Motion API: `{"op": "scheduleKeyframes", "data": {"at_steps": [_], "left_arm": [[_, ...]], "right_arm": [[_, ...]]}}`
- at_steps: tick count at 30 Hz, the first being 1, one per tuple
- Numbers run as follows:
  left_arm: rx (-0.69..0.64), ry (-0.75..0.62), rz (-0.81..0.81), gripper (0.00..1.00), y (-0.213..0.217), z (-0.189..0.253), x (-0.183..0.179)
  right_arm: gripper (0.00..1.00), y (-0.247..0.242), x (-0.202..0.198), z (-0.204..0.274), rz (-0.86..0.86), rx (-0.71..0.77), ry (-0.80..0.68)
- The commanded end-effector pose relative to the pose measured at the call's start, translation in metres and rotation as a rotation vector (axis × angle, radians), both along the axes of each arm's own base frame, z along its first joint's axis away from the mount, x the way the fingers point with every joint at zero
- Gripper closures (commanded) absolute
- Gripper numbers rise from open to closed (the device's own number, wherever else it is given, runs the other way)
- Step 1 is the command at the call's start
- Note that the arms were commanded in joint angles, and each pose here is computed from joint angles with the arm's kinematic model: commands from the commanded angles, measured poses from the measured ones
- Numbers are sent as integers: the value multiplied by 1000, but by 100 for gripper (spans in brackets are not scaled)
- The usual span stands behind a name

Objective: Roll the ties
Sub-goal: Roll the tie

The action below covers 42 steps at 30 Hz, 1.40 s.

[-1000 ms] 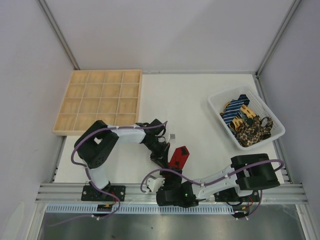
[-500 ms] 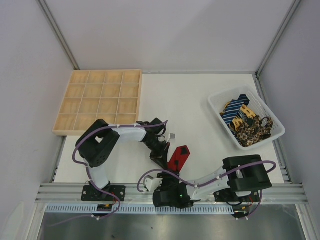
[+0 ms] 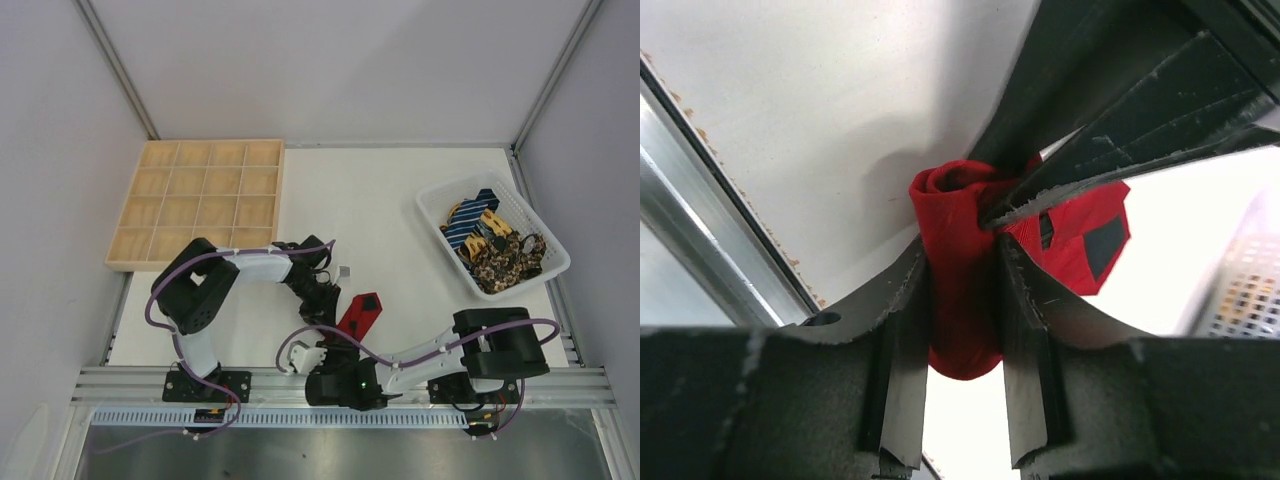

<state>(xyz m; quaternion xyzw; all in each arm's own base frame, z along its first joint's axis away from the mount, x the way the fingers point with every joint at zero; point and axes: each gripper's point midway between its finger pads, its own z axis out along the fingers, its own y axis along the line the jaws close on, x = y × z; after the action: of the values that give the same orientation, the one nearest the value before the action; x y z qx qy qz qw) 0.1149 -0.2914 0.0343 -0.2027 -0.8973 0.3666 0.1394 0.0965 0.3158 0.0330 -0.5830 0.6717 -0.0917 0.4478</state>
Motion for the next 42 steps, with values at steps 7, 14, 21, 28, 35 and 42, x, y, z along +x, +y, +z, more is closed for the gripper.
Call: {"op": "scheduleKeyframes", "data": {"at_steps": [7, 14, 21, 28, 35, 42], "left_arm": [[-96, -73, 53, 54, -8, 31, 34], [-103, -182, 130, 51, 6, 43, 67], [-43, -332, 184, 50, 33, 52, 84], [-42, -448, 243, 50, 48, 73, 79], [-91, -477, 303, 47, 58, 81, 59], [-136, -462, 329, 45, 63, 84, 42]], "right_arm": [[100, 9, -12, 31, -39, 293, 203], [100, -3, -8, 51, -96, 505, 344], [100, -7, -8, 56, -117, 625, 543], [100, -9, -5, 62, -154, 788, 791], [100, -12, 2, 73, -207, 927, 1090], [100, -25, 16, 69, -284, 1120, 1288]]}}
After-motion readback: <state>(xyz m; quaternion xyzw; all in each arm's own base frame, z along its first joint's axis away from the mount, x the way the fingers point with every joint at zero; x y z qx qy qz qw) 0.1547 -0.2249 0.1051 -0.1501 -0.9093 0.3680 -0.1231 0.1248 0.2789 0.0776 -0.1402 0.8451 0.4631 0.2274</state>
